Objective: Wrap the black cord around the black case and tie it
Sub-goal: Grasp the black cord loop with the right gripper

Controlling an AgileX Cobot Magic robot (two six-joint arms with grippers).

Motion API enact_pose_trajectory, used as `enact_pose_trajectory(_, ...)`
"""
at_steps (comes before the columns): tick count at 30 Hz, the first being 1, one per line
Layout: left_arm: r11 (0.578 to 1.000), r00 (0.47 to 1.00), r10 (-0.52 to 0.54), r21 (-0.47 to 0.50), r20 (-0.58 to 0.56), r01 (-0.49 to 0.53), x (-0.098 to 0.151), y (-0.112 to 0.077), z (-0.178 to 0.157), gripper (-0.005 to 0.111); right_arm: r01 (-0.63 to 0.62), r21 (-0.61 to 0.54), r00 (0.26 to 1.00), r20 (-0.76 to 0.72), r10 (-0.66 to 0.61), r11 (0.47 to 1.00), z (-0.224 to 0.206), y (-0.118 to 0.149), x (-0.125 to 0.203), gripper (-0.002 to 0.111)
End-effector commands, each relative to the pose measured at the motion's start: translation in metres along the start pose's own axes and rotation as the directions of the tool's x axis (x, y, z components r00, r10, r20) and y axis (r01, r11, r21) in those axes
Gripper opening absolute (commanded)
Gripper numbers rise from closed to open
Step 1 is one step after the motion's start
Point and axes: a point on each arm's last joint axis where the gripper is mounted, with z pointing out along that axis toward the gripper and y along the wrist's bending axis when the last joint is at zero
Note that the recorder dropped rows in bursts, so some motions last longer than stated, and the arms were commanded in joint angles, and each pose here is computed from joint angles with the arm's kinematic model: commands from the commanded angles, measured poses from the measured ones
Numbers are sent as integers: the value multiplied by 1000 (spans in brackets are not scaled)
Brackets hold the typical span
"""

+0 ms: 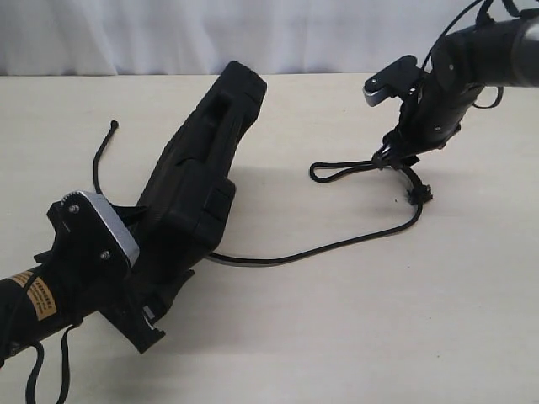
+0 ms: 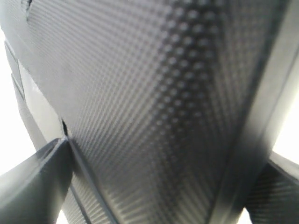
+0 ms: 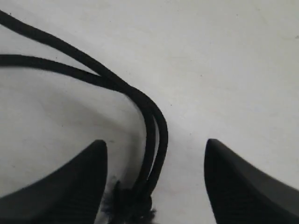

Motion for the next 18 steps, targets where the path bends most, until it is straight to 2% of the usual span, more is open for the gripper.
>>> enact_pose_trajectory(1, 999, 999, -38, 12, -7, 38, 1, -3, -1, 0, 10, 5, 1000, -14, -10, 1000, 21, 1, 2, 58)
enact_pose_trajectory(5, 999, 999, -38, 12, -7, 38, 1, -3, -1, 0, 19, -9, 999, -35, -20, 1000, 40, 6, 6, 54)
enact_pose_trajectory(6, 999, 999, -38, 12, -7, 38, 1, -3, -1, 0, 18, -11, 999, -39, -19, 1000, 42, 7, 6, 36)
enact_pose_trajectory(8, 999, 999, -38, 12, -7, 38, 1, -3, -1, 0, -9, -16, 999, -36, 8, 1000, 41, 7, 6, 5)
enact_pose_trajectory(11, 999, 999, -40, 13, -9, 40, 2, -3, -1, 0, -44, -34, 999, -12, 44, 998, 24, 7, 7, 5)
enact_pose_trajectory(13, 999, 999, -40, 13, -9, 40, 2, -3, -1, 0, -39, -68, 996, 78, 44, 997, 2, 14, 13, 5)
enact_pose_trajectory(16, 999, 999, -40, 13, -9, 40, 2, -3, -1, 0, -76, -160, 975, 193, 107, 984, -34, 31, 37, 4)
enact_pose_trajectory(18, 999, 999, -40, 13, -9, 40, 2, -3, -1, 0, -113, -262, 965, 200, 168, 958, -50, 44, 52, 4)
